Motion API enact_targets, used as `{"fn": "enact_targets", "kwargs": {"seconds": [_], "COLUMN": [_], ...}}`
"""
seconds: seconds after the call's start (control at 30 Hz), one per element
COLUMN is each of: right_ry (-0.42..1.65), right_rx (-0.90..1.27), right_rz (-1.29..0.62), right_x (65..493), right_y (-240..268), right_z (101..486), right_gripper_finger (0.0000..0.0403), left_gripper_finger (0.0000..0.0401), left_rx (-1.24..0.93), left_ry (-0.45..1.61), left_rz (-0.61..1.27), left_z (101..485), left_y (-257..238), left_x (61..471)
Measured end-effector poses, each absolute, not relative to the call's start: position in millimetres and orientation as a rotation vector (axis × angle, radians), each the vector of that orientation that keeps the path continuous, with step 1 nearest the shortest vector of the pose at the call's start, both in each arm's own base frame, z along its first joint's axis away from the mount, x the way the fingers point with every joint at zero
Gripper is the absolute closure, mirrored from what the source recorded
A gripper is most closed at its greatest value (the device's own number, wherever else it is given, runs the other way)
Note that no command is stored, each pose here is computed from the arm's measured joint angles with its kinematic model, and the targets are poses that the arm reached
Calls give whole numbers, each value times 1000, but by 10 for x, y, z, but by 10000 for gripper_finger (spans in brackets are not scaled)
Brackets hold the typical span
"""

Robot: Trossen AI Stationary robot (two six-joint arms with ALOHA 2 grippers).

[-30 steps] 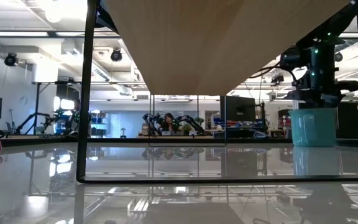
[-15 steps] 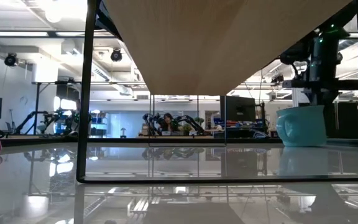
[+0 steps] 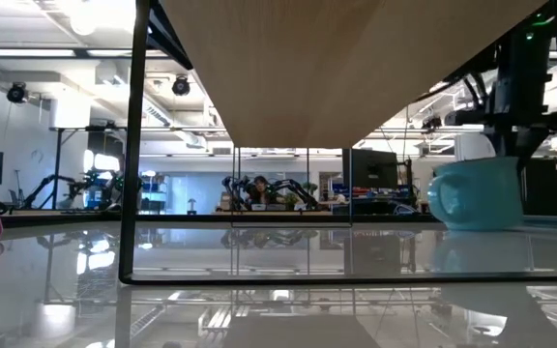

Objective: Stack small to large cups/mugs on shelf
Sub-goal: Put the blue mug on the shelf

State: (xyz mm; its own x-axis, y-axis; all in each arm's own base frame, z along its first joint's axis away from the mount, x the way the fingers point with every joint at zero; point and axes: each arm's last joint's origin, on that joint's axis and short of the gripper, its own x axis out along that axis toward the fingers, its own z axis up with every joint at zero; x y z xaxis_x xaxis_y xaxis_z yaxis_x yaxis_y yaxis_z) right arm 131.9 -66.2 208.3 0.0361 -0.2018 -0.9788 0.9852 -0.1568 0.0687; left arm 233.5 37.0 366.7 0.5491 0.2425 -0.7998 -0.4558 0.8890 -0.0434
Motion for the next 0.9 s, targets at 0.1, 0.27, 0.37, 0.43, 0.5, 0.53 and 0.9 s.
{"fn": "enact_targets", "kwargs": {"seconds": [0.1, 0.27, 0.37, 0.43, 0.5, 0.53, 0.9], "right_ry": [909, 891, 901, 909, 932, 935, 905], "right_rx": [1220, 1178, 1166, 1152, 1136, 1128, 1001], "right_rz": [-1360, -1334, -1324, -1332, -1342, -1337, -1360], "right_x": [1418, 1494, 1497, 1489, 1467, 1465, 1456], "right_y": [-553, -434, -419, -422, -418, -418, -451], "right_z": [1983, 1947, 1975, 1976, 1962, 1964, 1957], "right_gripper_finger": [379, 355, 329, 311, 294, 287, 251], "left_gripper_finger": [286, 286, 286, 286, 286, 286, 286], "left_rx": [-237, -221, -217, -216, -216, -216, -220], "left_ry": [901, 904, 906, 906, 906, 906, 905], "left_rz": [407, 399, 397, 397, 397, 397, 398], "left_z": [3673, 3675, 3674, 3674, 3673, 3674, 3674], "left_y": [368, 367, 368, 368, 368, 368, 368], "left_x": [2328, 2325, 2325, 2325, 2324, 2325, 2325]}}
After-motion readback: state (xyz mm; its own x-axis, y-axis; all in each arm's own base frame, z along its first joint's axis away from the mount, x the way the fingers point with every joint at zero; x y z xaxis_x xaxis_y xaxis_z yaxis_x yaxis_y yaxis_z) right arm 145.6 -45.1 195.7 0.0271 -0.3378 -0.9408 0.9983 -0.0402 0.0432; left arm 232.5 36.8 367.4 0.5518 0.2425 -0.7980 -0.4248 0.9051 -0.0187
